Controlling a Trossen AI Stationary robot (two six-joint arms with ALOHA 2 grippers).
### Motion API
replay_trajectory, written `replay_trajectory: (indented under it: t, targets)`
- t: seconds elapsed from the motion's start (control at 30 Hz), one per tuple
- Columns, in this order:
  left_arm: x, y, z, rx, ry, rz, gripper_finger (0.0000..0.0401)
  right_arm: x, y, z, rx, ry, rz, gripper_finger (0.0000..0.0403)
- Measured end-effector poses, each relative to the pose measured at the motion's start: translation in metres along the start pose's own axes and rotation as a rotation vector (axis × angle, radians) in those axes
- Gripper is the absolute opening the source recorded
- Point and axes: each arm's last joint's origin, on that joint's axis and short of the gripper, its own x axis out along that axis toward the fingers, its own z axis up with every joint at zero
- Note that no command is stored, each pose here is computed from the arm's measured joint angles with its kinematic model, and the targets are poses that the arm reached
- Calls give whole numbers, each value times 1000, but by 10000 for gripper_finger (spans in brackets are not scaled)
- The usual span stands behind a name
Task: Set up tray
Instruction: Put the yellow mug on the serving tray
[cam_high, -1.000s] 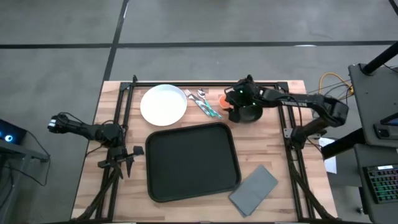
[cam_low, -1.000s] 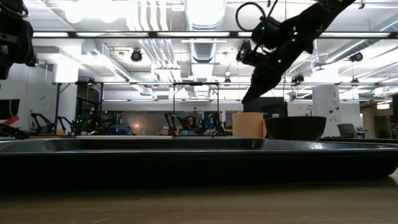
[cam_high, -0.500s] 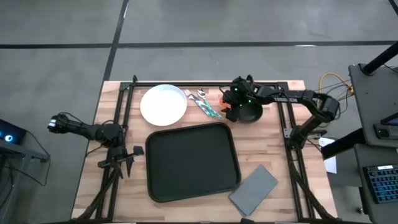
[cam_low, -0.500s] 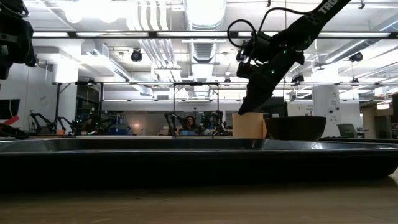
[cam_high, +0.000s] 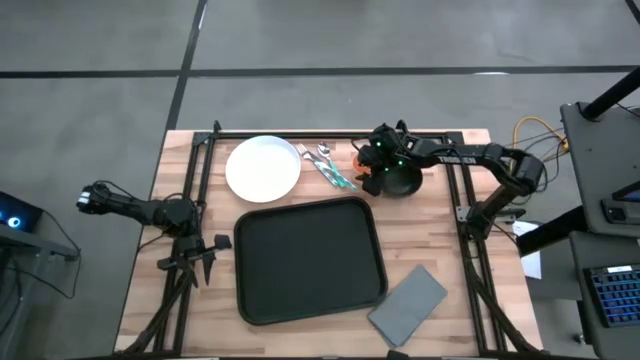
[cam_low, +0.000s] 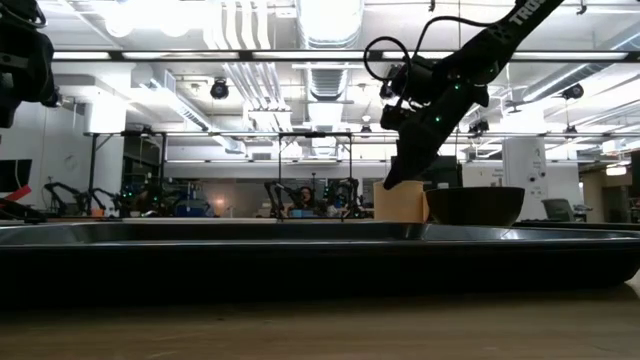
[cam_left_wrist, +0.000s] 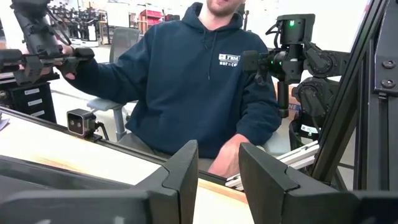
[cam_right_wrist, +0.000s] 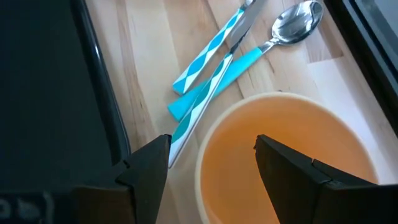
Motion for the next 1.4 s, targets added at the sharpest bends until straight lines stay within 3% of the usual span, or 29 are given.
replay_trajectory:
  t: [0.37,1.03,1.4]
  targets:
    - [0,0,0,0,0,0,98,0,-1,-1,13,12,-9,199]
    - [0,0,0,-1,0,0,98,0,-2,-1,-1,9,-14,15]
    - [0,0,0,0,0,0,98,-2,-2,3,4,-2,-12,9]
